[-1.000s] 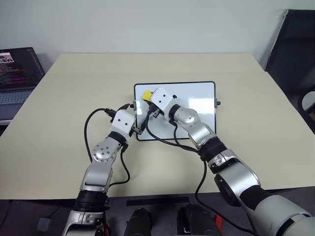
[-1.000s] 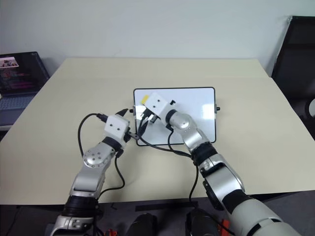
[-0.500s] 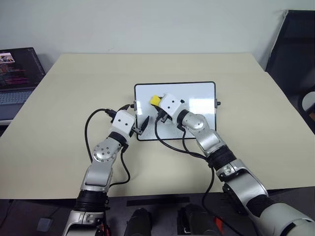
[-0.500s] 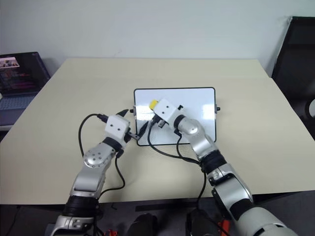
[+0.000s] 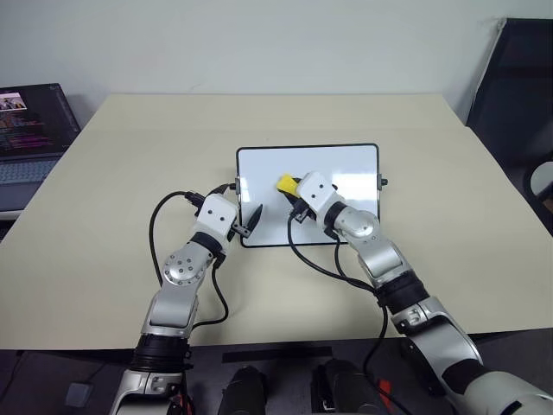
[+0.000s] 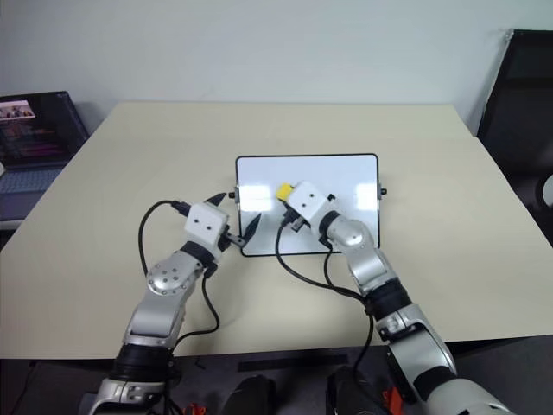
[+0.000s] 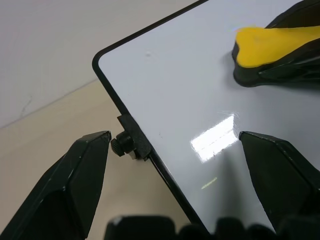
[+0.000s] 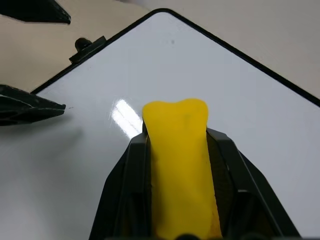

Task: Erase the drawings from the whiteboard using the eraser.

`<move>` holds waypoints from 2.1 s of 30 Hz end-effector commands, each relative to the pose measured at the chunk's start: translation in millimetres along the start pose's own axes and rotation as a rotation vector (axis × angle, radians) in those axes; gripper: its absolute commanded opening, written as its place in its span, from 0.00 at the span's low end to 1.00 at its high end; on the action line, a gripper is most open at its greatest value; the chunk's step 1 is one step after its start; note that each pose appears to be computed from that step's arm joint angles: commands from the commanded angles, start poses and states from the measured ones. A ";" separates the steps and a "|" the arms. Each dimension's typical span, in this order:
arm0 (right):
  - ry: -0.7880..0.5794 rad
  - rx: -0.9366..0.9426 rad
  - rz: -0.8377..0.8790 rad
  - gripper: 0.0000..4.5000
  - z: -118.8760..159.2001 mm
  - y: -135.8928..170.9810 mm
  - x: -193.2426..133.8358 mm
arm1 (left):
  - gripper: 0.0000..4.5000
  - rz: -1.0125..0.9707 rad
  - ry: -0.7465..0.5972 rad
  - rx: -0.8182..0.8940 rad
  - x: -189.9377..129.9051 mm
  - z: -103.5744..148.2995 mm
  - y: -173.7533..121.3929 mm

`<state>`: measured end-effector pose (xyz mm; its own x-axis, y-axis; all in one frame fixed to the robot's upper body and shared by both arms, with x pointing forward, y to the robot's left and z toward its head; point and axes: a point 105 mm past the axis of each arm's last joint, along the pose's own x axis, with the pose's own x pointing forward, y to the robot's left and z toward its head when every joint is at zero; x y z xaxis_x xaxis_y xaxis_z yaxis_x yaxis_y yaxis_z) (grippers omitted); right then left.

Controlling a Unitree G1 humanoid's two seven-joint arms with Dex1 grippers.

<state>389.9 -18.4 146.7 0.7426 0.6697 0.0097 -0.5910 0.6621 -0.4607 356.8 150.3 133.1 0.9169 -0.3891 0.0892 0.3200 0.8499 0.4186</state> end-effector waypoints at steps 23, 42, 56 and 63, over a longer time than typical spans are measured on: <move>0.317 0.231 -0.522 0.26 -42.6 -101.7 -183.7 | 1.00 -0.914 -0.332 -0.269 -5.6 71.3 -124.6; 0.486 0.481 -0.557 0.26 -87.5 -95.6 -200.1 | 1.00 -1.072 -0.221 -0.170 -10.0 43.0 -141.7; 0.495 0.492 -0.547 0.26 -97.1 -91.2 -192.9 | 1.00 -1.049 -0.211 -0.157 -9.5 40.7 -138.0; 0.508 0.470 -0.561 0.70 -100.4 -94.4 -196.1 | 1.00 -1.046 -0.207 -0.155 -9.6 40.7 -136.1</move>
<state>329.5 -243.4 86.5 0.9289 0.0580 -0.3658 -0.0882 0.9939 -0.0662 293.4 23.7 100.8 0.1145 -0.9873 -0.1100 0.9724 0.0887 0.2157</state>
